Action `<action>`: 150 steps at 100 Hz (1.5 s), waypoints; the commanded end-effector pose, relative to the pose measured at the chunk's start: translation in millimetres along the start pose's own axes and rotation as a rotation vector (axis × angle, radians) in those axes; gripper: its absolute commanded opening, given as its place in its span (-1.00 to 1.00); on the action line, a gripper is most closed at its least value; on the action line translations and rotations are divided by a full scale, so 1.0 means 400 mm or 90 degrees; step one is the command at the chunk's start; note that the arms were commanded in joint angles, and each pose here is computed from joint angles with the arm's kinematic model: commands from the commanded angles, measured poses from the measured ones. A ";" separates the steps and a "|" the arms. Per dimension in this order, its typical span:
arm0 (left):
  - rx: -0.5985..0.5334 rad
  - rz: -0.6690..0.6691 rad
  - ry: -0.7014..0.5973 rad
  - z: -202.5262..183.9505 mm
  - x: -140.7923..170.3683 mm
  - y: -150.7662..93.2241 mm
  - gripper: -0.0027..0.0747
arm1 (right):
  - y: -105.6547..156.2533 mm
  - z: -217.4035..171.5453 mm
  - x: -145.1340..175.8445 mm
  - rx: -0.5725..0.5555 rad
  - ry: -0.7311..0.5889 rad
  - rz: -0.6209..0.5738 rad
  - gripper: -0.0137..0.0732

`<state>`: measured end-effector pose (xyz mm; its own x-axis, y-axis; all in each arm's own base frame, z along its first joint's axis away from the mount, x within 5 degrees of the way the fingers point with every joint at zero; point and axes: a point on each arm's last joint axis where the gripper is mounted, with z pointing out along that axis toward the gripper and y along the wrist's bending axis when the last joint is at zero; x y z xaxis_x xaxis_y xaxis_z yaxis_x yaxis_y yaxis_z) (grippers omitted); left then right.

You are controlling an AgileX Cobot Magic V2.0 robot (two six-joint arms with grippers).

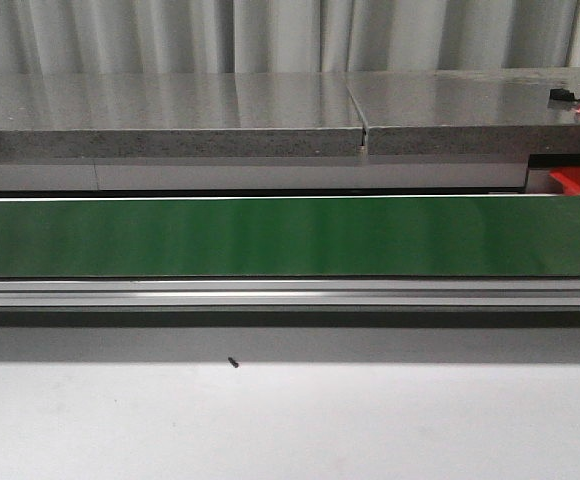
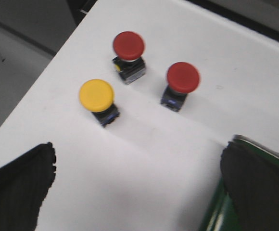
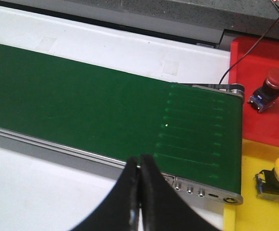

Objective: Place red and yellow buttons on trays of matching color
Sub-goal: 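Carry the yellow button over the belt's near end with the left gripper, then set the yellow button on the belt with the left gripper, release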

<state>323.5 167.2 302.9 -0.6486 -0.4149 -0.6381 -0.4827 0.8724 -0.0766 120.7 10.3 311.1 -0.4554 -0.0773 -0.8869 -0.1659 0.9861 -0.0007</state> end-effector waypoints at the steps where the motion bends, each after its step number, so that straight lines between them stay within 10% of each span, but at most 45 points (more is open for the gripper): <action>1: -0.012 -0.007 -0.069 -0.020 -0.047 0.022 0.80 | -0.005 -0.013 -0.033 0.017 -0.055 -0.001 -0.84; 150: -0.035 0.002 -0.010 0.294 -0.097 0.067 0.80 | -0.005 -0.013 -0.033 0.017 -0.055 -0.001 -0.84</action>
<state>400.5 237.0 204.5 -0.6963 -0.4382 -0.5684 -0.5173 0.8554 -0.0259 120.7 10.3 311.1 -0.4554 -0.0773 -0.8869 -0.1659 0.9861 -0.0007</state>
